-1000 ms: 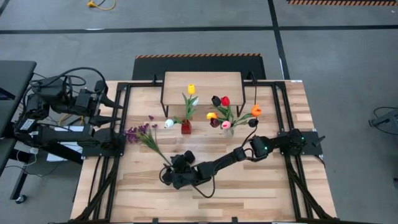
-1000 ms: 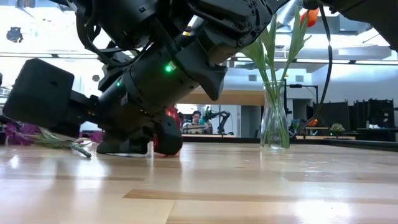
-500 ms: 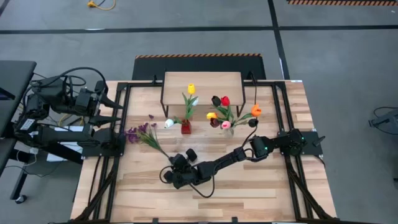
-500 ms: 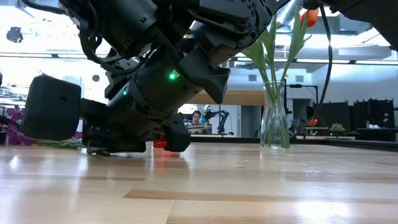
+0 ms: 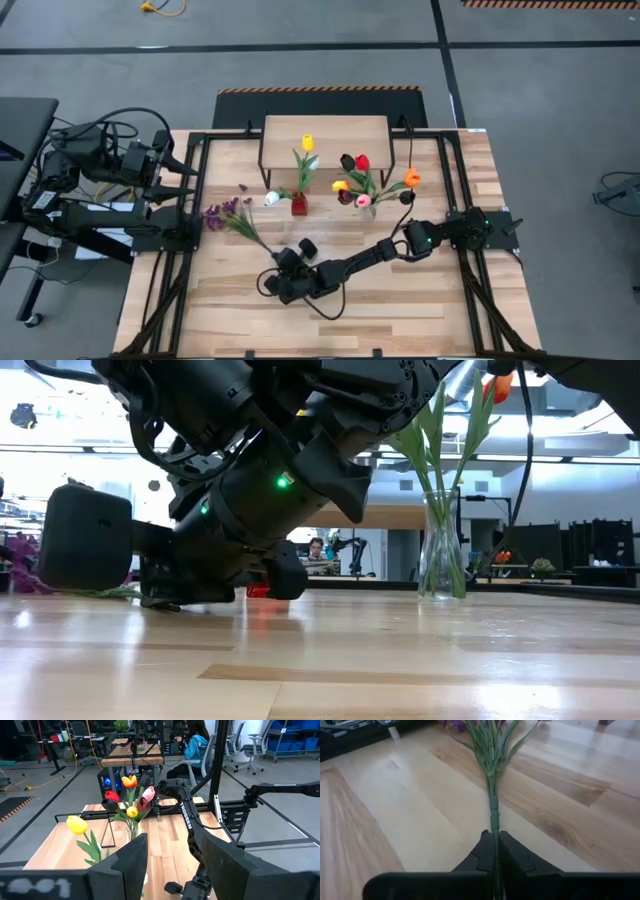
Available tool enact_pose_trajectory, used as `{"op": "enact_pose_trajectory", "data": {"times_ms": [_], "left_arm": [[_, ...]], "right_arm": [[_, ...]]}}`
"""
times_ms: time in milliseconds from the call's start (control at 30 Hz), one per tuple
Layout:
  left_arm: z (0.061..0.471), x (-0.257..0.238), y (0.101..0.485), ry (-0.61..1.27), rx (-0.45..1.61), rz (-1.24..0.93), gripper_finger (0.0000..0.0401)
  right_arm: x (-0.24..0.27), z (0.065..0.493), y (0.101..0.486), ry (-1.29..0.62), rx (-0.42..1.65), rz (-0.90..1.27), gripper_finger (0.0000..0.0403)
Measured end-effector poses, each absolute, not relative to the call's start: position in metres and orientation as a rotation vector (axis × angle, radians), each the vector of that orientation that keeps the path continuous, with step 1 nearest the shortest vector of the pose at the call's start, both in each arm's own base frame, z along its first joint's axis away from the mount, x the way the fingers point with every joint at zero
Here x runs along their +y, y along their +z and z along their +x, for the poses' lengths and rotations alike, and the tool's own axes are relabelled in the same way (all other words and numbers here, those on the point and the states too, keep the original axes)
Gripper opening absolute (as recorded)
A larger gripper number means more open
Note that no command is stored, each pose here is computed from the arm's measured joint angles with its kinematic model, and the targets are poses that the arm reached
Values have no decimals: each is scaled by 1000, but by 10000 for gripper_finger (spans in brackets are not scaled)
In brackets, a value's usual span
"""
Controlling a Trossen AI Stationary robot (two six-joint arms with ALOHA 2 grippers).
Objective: Pick and place flowers into a vace then onto a shelf
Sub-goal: Put the purple flower into the red vase
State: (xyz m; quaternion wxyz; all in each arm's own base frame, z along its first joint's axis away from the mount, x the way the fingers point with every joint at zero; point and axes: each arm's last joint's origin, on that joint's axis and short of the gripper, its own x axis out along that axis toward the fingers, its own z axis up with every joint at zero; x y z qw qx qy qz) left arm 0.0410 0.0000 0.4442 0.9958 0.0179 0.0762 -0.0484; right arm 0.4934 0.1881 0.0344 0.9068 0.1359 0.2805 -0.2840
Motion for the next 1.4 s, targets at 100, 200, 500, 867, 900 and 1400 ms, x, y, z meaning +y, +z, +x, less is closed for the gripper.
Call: {"op": "enact_pose_trajectory", "data": {"times_ms": [100,200,500,867,900,1400], "left_arm": [[41,0,444,-98,153,24,174],[41,0,444,-97,153,13,174],[41,0,444,-97,154,12,174],[41,0,444,-92,153,21,174],[41,0,444,-92,153,22,174],[41,0,445,-99,143,115,174]], "right_arm": [[196,488,42,-588,572,221,4],[205,482,59,-577,573,155,3],[240,458,142,-414,585,-26,1],[270,427,190,-313,571,-195,1],[272,424,193,-296,571,-217,1],[328,362,311,-203,217,-586,1]]}}
